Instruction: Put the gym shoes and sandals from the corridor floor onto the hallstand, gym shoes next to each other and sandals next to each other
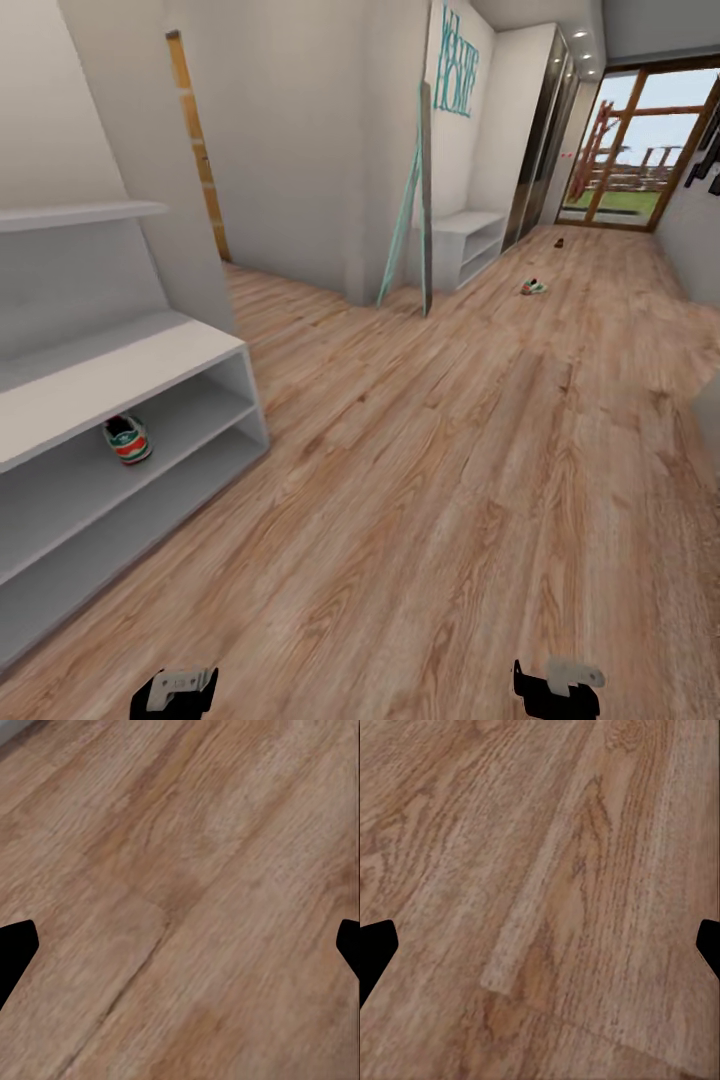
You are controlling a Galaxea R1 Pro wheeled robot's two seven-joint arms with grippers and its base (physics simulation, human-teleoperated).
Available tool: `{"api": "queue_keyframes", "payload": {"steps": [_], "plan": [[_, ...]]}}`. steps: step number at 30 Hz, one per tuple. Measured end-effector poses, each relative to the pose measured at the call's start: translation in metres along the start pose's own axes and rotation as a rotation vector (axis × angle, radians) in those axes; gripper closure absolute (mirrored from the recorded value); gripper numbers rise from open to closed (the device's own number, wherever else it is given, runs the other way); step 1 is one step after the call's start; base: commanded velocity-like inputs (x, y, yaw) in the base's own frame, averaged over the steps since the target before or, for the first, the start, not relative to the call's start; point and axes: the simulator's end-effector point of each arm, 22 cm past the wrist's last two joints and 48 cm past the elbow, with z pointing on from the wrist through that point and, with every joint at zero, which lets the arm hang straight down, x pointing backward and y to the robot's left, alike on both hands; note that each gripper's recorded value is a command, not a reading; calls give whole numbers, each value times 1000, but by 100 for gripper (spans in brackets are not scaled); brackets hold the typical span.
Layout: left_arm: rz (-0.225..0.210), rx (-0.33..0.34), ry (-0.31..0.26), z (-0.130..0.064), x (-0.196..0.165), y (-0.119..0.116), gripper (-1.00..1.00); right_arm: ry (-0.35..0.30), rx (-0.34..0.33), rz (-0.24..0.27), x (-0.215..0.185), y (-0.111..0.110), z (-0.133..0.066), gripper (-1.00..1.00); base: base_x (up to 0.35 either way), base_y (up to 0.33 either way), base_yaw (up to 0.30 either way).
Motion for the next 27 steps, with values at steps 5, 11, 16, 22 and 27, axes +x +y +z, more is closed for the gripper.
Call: {"api": "queue_keyframes", "payload": {"steps": [5, 11, 16, 22, 27], "plan": [[-1, 0, 0, 0, 0, 0, -100, 0, 1, 0, 0, 0, 0, -100, 332, 0, -300], [-1, -2, -1, 0, 0, 1, -100, 0, 1, 0, 0, 0, 0, -100, 337, 0, -300], [-1, -2, -1, 0, 0, 1, -100, 0, 0, 0, 0, 0, 0, -100, 339, 0, -300], [-1, -2, -1, 0, 0, 1, -100, 0, 1, 0, 0, 0, 0, -100, 339, 0, -300], [-1, -2, -1, 0, 0, 1, -100, 0, 1, 0, 0, 0, 0, -100, 339, 0, -300]]}}
